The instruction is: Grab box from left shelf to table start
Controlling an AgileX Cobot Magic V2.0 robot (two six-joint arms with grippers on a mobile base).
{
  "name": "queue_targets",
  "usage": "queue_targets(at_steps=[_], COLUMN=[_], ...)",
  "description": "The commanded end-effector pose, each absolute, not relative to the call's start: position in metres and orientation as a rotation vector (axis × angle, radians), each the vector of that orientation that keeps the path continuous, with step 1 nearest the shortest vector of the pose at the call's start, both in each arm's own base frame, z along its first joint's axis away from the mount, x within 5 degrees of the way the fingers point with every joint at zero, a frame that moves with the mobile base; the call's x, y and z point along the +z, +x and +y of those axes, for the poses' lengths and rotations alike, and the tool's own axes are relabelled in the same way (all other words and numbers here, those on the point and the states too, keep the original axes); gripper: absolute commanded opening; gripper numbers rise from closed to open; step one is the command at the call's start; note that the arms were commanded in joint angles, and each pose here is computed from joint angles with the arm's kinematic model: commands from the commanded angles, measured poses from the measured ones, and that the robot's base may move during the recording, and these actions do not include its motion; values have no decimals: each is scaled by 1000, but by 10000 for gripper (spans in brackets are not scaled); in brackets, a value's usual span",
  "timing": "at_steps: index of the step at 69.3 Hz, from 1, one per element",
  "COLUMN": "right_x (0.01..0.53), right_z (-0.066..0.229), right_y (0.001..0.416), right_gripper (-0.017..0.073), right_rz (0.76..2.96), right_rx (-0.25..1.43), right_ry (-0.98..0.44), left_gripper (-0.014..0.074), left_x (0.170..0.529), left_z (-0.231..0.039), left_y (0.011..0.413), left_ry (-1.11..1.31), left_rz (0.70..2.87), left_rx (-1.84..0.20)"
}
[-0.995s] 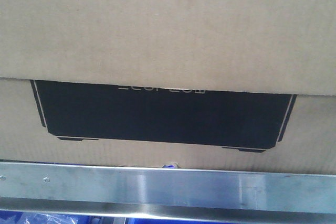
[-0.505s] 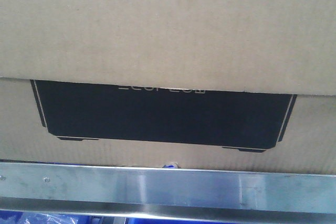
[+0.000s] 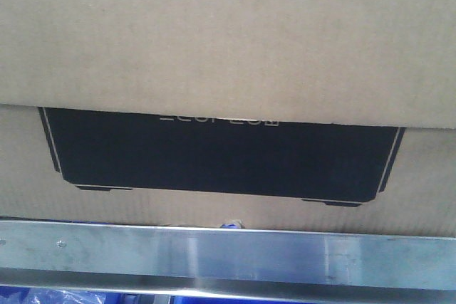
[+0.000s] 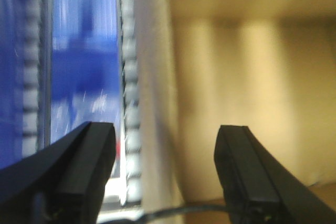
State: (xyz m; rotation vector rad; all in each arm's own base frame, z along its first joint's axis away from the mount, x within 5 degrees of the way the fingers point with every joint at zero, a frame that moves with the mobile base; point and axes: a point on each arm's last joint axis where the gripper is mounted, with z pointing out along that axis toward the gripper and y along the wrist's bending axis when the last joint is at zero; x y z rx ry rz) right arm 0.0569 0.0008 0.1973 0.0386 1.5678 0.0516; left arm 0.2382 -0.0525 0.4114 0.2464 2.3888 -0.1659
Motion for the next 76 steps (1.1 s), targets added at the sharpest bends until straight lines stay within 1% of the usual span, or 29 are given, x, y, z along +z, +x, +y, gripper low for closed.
queue_targets(at_steps=[1,17,21,27,28,35,39,40,47,57,66,76], right_x=[210,246,262,282,287,310,321,324,348,385,407,426], right_z=[-1,0,1,3,3,5,5,6,7,8,10,12], right_y=[55,47,42,34,33,28,29,30,35,53,85,121], right_gripper=[56,64,108,250,301,547,627,634,602,601,601,601], right_rz=[1424,1382,1379,1395,1401,1443,1489,1499,1570,1674,1827,1943], right_rx=[31,47,55,64,66,75,80,81,89,98,119,141], right_ry=[48,40,30,15,12,-4,-12,-14,-27,-43,-57,-65], left_gripper=[328,328,328,328,328,328,328,328,328,328,328,328], left_x=[426,422,422,422,422,422,422,422,422,421,420,420], left_z=[-52,-52,-52,-52,-52,-52,-52,-52,-53,-52,-52,-52], left_y=[238,244,243,243,243,243,243,243,243,242,241,241], left_ry=[253,256,256,256,256,256,256,256,257,257,256,256], left_rz=[2308,2325,2325,2325,2325,2323,2323,2323,2330,2351,2365,2365], left_rx=[-139,-127,-127,-127,-127,-127,-127,-127,-129,-128,-128,-128])
